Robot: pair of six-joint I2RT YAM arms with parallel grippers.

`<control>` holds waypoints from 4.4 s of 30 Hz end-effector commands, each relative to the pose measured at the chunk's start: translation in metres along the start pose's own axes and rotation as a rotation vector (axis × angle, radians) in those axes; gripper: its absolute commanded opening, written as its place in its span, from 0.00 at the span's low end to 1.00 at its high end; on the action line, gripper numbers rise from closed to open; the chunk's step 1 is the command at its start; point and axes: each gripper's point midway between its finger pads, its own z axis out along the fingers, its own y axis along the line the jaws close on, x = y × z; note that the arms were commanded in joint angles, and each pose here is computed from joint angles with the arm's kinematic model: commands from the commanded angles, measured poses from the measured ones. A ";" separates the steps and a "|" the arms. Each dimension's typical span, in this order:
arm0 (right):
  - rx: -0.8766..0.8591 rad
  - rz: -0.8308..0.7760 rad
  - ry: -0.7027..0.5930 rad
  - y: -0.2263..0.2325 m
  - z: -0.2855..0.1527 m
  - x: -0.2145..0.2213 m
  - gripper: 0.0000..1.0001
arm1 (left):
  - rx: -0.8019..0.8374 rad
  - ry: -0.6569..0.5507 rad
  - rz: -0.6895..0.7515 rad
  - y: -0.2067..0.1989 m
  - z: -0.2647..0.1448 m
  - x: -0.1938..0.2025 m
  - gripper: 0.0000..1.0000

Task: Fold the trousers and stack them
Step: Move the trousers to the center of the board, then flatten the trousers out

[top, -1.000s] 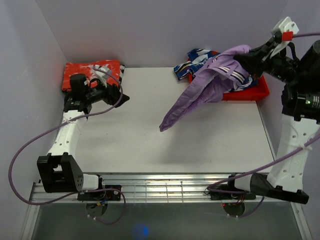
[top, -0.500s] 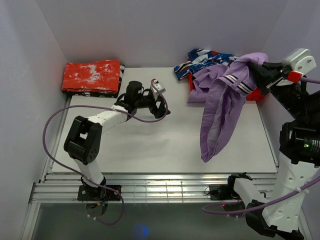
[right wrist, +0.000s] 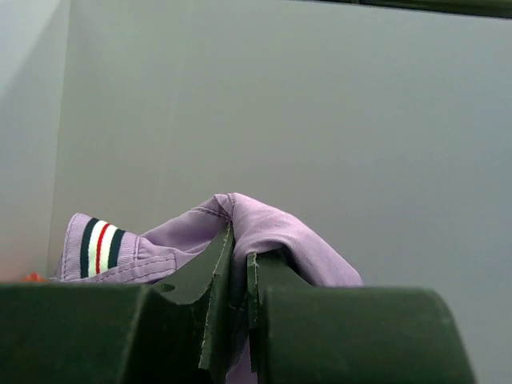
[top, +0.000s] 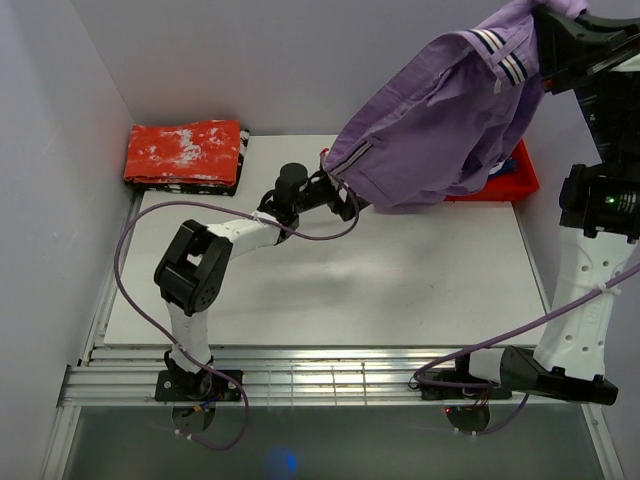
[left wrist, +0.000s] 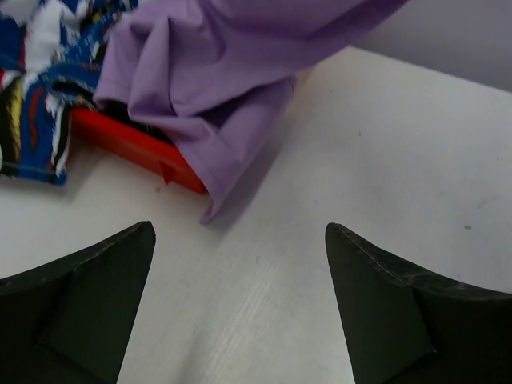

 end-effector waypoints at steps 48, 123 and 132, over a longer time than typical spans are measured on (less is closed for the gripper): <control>0.377 -0.165 -0.662 0.001 0.012 -0.150 0.08 | -0.618 -0.602 0.457 0.075 -0.055 -0.254 0.00; -1.334 -0.302 1.388 0.264 -0.354 0.492 0.49 | -0.206 0.838 -0.596 0.115 -0.233 0.186 0.17; -1.246 -0.219 1.238 0.257 -0.263 0.450 0.53 | -0.249 0.844 -0.615 0.117 -0.241 0.187 0.24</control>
